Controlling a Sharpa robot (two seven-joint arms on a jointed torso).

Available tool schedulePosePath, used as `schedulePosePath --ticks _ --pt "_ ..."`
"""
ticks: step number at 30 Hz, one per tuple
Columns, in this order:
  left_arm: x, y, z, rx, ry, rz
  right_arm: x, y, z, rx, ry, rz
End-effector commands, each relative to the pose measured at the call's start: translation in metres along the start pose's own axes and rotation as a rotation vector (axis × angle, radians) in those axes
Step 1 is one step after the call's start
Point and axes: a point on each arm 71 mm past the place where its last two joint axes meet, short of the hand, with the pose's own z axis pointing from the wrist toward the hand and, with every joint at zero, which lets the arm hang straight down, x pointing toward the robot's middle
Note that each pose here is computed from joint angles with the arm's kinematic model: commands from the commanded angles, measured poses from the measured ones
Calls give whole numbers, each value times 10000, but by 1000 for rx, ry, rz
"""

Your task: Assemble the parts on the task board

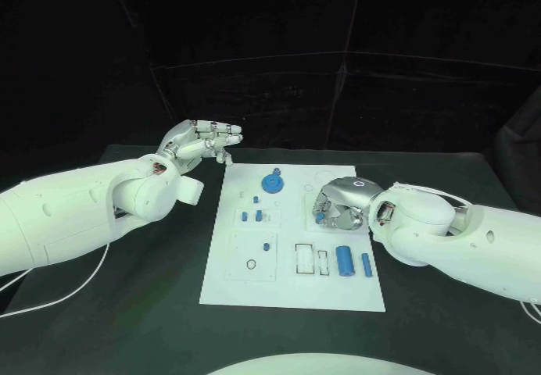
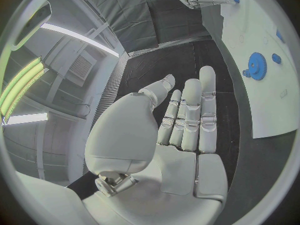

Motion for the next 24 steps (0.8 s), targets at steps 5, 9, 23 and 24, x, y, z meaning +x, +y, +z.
schedulePosePath --ticks 5,9,23,24 --pt "9 -9 5 3 10 -8 -42 13 -3 -10 -47 -8" --pt "4 -9 3 2 8 -8 -85 25 -17 -21 -105 -9" --pt "-16 -5 -1 0 4 -6 -213 176 -259 -85 -213 104" --pt "-18 -4 -1 -1 3 -6 -221 218 -271 -97 -216 113"
